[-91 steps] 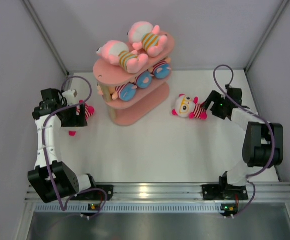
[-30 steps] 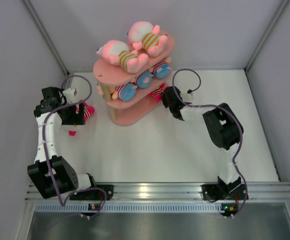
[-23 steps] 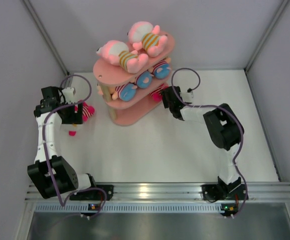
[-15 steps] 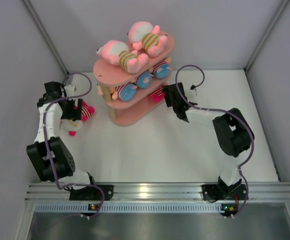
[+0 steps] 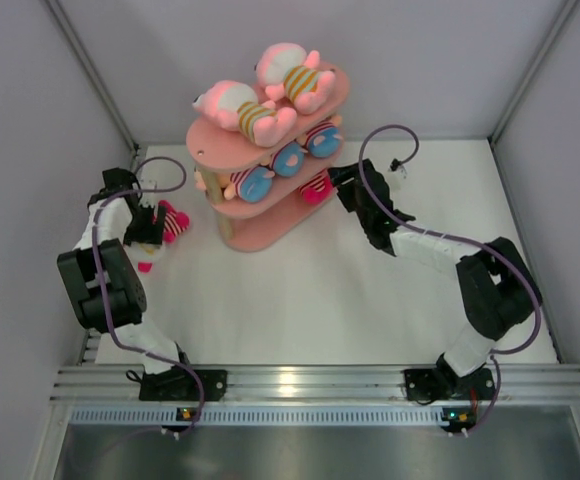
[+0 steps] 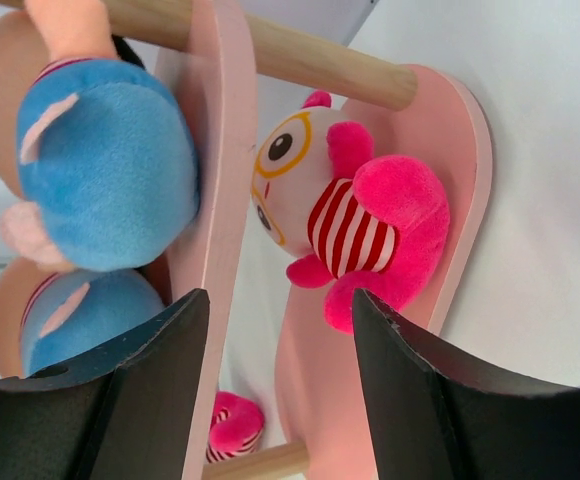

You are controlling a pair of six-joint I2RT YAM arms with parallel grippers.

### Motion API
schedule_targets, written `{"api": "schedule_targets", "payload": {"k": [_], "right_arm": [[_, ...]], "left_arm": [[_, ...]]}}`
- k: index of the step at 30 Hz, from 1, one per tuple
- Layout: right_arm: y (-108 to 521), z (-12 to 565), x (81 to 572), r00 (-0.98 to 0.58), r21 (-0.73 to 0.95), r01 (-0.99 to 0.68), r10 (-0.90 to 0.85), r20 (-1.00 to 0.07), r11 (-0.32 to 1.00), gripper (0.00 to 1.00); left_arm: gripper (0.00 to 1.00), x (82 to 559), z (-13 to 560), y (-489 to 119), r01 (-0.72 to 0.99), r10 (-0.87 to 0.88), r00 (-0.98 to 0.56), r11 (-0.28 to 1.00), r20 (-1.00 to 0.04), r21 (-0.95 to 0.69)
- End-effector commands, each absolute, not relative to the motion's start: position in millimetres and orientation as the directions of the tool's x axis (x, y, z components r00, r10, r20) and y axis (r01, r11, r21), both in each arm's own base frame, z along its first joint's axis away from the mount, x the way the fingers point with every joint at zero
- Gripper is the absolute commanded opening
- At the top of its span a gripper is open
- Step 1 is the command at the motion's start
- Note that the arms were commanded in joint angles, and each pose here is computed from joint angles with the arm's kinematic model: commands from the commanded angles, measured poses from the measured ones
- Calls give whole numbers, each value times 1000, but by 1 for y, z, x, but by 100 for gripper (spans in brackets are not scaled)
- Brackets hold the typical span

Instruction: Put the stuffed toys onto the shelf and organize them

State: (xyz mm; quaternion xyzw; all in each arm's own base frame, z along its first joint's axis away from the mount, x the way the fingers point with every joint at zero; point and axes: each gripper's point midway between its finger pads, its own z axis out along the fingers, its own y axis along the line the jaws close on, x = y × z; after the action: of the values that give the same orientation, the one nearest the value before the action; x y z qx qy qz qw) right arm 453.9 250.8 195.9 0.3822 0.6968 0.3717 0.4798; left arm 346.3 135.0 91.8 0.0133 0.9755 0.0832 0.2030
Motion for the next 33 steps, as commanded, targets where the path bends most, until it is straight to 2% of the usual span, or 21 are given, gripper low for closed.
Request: {"api": "schedule_targets", "payload": {"k": [1,4,5,7,8,10,15,17,19,25,28,30,32,33], "right_arm": [[259,239,441,-265,884,45,859,-438,465,59],[255,237,433,-280,868,50,841,-463,495,60],[252,242,430,-277,862,40,835,-476,505,60],[245,236,424,-276,843,58,821,-501,534,60],[241,242,420,-270,835,47,812,-517,548,61],[236,240,413,-270,817,42,793,-545,575,60],[235,263,391,-315,678,-42,634,-706,734,61],[242,276,381,-321,620,-100,564,-761,779,62],[252,295,369,-316,584,-177,516,-796,792,62],[284,338,329,-314,536,-377,440,-841,755,63],[310,359,302,-306,474,-514,364,-880,715,63],[335,370,281,-282,402,-646,286,-916,649,63],[368,376,246,-273,341,-779,205,-940,526,63],[384,365,238,-250,286,-821,138,-958,494,66]], "left_arm": [[78,362,78,145,-15,60,-912,983,-405,181],[56,359,69,131,23,68,-911,993,-406,115],[38,357,69,128,35,74,-909,994,-409,104],[20,349,72,122,63,99,-903,993,-418,97],[0,346,74,121,68,105,-901,992,-421,103],[0,336,85,119,90,136,-888,988,-439,125],[0,307,124,103,176,242,-823,969,-514,174],[0,301,145,91,233,295,-776,955,-558,181],[0,287,157,78,287,324,-765,945,-556,155],[0,240,198,22,531,432,-676,847,-597,13],[0,214,212,-9,700,531,-552,714,-643,-11],[0,205,215,-22,745,541,-512,666,-667,-31],[0,196,216,-28,773,555,-494,633,-669,-46],[0,194,215,-31,780,556,-490,623,-672,-53]]}}
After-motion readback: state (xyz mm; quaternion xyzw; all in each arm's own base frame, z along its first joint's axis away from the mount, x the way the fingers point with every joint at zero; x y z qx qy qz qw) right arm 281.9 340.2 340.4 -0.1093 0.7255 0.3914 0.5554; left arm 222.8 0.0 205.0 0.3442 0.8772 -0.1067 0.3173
